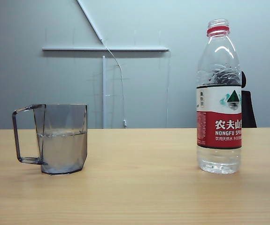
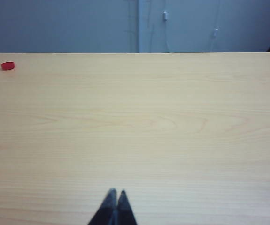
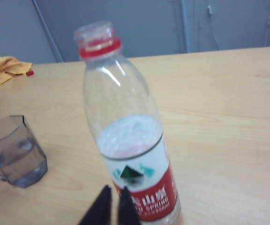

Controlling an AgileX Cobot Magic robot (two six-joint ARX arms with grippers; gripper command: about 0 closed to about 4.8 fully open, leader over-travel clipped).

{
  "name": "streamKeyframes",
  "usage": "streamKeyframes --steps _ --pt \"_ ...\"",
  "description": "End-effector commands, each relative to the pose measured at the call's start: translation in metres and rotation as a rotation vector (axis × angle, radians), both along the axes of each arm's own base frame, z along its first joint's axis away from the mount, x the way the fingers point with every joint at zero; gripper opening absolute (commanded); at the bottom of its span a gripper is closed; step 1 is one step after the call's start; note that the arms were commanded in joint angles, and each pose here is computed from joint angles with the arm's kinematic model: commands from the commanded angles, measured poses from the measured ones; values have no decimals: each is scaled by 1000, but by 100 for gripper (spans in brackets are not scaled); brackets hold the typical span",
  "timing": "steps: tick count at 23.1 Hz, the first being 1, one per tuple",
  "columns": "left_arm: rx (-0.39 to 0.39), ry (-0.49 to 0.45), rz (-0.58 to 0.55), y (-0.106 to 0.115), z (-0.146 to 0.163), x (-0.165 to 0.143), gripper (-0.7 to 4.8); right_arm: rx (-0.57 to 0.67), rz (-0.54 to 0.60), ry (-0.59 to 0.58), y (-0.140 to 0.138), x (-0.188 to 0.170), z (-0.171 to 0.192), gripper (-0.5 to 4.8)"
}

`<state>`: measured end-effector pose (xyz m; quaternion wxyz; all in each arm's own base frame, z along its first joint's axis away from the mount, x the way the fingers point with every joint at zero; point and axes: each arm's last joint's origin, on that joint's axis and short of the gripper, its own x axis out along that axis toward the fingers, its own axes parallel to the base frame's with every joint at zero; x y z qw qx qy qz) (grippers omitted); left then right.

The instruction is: Pick up the mineral water bottle on the table and pour water into the mug until it's half full.

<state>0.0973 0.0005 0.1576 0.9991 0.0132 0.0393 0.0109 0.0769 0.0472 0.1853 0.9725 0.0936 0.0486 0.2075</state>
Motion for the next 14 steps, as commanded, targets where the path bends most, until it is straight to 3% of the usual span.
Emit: streamKeyframes --steps 1,14 --pt "-3 -8 -4 0 1 0 -2 -5 5 20 -1 -1 -1 -7" --pt "-3 -8 -6 0 1 0 -2 18 0 16 -1 -1 0 -6"
